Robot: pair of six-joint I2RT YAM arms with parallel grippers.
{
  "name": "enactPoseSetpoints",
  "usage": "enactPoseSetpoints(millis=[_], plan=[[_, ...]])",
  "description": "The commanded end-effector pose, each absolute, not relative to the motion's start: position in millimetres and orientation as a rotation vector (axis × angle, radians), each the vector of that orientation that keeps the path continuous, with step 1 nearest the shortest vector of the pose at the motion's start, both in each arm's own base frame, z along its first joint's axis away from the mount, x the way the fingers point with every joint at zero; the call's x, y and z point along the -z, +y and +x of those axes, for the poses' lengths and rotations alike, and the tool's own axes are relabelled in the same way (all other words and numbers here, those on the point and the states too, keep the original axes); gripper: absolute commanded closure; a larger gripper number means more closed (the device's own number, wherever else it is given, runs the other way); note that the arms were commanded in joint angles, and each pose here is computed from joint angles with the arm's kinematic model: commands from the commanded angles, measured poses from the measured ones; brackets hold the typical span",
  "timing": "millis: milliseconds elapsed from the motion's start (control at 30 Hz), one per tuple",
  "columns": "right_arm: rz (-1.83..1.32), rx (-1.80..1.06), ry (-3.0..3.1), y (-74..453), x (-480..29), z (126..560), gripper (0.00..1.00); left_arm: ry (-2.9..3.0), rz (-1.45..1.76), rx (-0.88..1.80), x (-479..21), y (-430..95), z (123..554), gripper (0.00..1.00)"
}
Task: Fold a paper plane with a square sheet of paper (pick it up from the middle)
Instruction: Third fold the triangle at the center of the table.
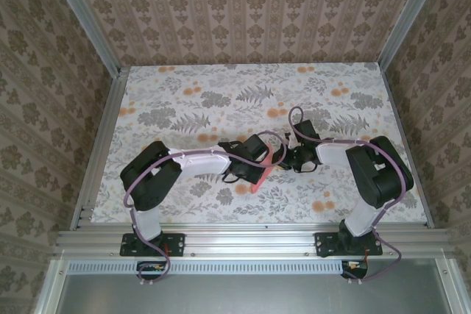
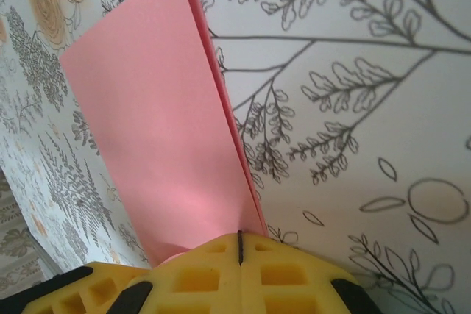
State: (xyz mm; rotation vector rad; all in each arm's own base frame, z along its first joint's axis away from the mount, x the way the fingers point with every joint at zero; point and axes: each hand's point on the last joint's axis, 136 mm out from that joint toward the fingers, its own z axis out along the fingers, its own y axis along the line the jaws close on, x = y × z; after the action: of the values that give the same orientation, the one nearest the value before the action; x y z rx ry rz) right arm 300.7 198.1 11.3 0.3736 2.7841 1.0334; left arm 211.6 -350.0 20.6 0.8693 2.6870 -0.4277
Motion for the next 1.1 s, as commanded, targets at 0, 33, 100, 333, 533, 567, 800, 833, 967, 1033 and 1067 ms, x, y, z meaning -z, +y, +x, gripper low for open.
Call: enactPoseSetpoints(millis=[0, 33, 100, 333, 533, 567, 800, 833, 967, 1033, 1067], plan=[[0.483, -0.922, 2.865, 181, 22, 285, 0.94, 2.746, 0.874, 0.344, -7, -335, 203, 0.99], [0.478, -0.940, 2.852, 182, 18, 287, 0.94, 2.747, 0.875, 0.343, -7, -334, 202, 0.99], [0.450, -0.971, 2.824, 186, 5, 290, 0.93, 2.746, 0.871, 0.340, -8, -333, 202, 0.99], [0.372, -1.148, 2.700, 202, -49, 291, 0.92, 2.745, 0.832, 0.347, -9, -334, 205, 0.99], [0.402, -1.212, 2.707, 215, -38, 275, 0.93, 2.754, 0.829, 0.345, -7, -335, 204, 0.99], [0.412, -1.219, 2.708, 217, -35, 274, 0.93, 2.754, 0.830, 0.345, -7, -335, 204, 0.99], [0.409, -1.240, 2.727, 227, -23, 268, 0.93, 2.756, 0.839, 0.344, -6, -334, 203, 0.99], [0.414, -1.228, 2.728, 226, -22, 268, 0.93, 2.756, 0.839, 0.342, -6, -334, 203, 0.99], [0.393, -1.241, 2.718, 229, -27, 269, 0.93, 2.753, 0.836, 0.341, -7, -333, 203, 0.99], [0.381, -1.242, 2.725, 232, -29, 269, 0.93, 2.753, 0.837, 0.343, -7, -333, 203, 0.99], [0.375, -1.241, 2.728, 233, -29, 268, 0.93, 2.751, 0.835, 0.345, -7, -334, 204, 1.00]])
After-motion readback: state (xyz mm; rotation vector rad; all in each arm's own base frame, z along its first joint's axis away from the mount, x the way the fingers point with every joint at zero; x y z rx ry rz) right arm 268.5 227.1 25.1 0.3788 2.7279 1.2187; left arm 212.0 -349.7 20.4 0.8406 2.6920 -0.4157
